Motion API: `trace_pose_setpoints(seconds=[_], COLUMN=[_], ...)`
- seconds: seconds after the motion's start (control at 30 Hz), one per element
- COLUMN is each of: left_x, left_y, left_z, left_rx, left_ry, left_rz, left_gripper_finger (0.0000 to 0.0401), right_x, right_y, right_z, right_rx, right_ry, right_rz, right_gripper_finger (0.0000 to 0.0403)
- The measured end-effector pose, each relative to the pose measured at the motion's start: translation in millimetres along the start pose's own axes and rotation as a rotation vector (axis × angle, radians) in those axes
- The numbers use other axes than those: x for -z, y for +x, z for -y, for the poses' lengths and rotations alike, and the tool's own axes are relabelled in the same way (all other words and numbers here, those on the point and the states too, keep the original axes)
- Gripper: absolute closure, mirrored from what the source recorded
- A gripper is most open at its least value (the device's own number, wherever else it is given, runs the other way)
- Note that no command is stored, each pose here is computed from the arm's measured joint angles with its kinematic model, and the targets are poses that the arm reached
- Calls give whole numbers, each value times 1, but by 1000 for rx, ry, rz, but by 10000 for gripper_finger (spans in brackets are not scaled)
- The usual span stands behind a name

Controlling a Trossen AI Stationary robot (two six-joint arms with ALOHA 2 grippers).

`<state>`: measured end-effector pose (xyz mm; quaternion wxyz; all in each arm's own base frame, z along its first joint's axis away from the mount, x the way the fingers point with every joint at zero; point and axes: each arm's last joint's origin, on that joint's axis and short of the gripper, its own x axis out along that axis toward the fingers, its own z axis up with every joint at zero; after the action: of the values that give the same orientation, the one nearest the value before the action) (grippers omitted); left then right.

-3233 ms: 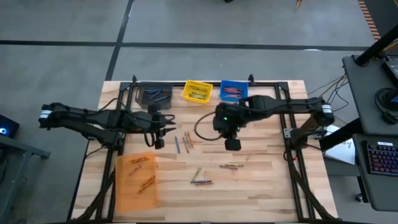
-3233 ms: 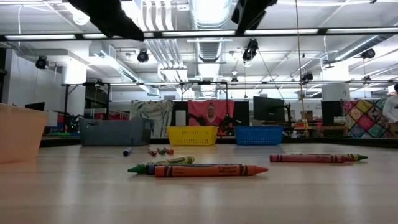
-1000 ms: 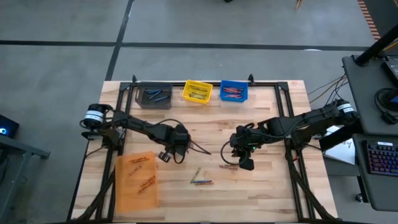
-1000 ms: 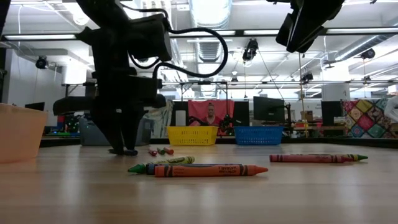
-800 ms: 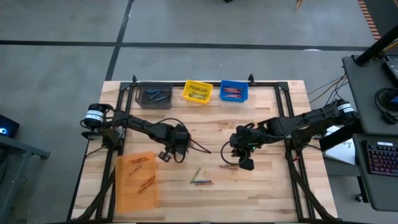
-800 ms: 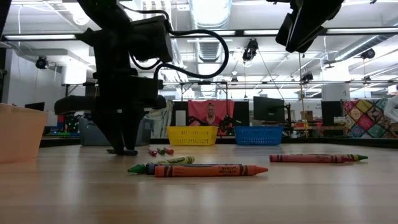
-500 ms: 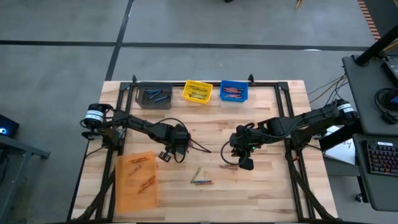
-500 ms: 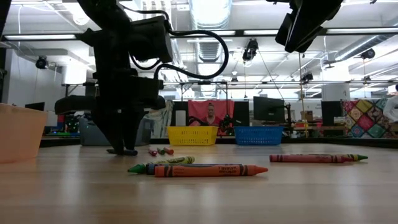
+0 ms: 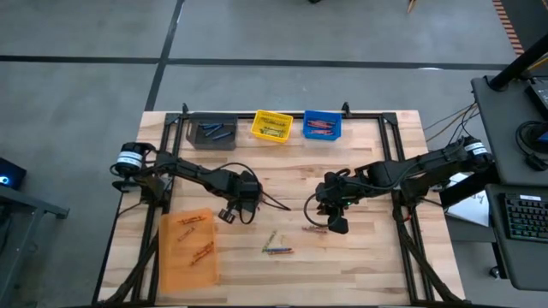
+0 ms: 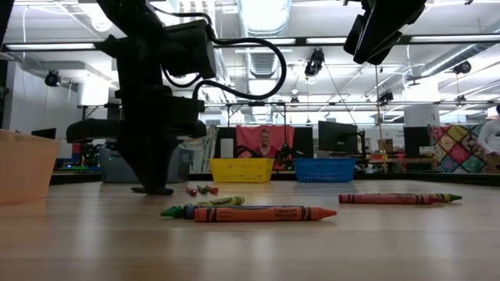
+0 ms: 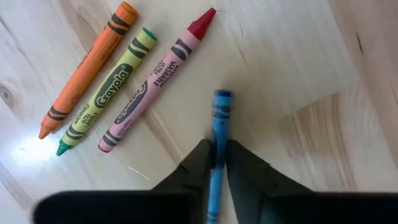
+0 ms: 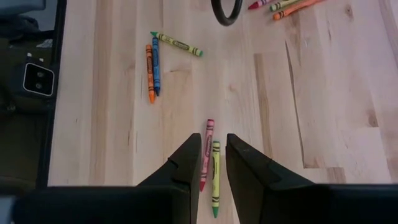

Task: Sort crayons
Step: Put the blue crayon into the black bin

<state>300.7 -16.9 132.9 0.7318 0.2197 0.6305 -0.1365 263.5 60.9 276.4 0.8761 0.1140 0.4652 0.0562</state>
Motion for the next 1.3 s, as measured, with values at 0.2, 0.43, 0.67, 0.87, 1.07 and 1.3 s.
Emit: trace_pose_setpoints(seconds=[0.2, 0.43, 0.67, 0.87, 1.07, 1.3], left_x=[0, 5, 5, 27, 68, 122], left_y=[0, -17, -69, -114, -143, -150], left_z=[0, -1, -11, -33, -63, -100], left_rx=[0, -20, -81, -166, -258, -324], left_ry=[-19, -60, -91, -162, -286, -457], left_rz=[-1, -8, 83, 157, 190, 116], left_gripper_finger=[392, 399, 400, 401, 401, 401], right_x=[0, 0, 0, -1, -2, -4], right_y=[0, 0, 0, 0, 0, 0], right_z=[0, 0, 0, 0, -1, -1], right_rx=[0, 0, 1, -1, -5, 4], right_ry=[0, 0, 0, -1, -8, -30], right_rz=[0, 1, 2, 7, 20, 41], right_gripper_finger=[339, 339, 339, 339, 339, 339])
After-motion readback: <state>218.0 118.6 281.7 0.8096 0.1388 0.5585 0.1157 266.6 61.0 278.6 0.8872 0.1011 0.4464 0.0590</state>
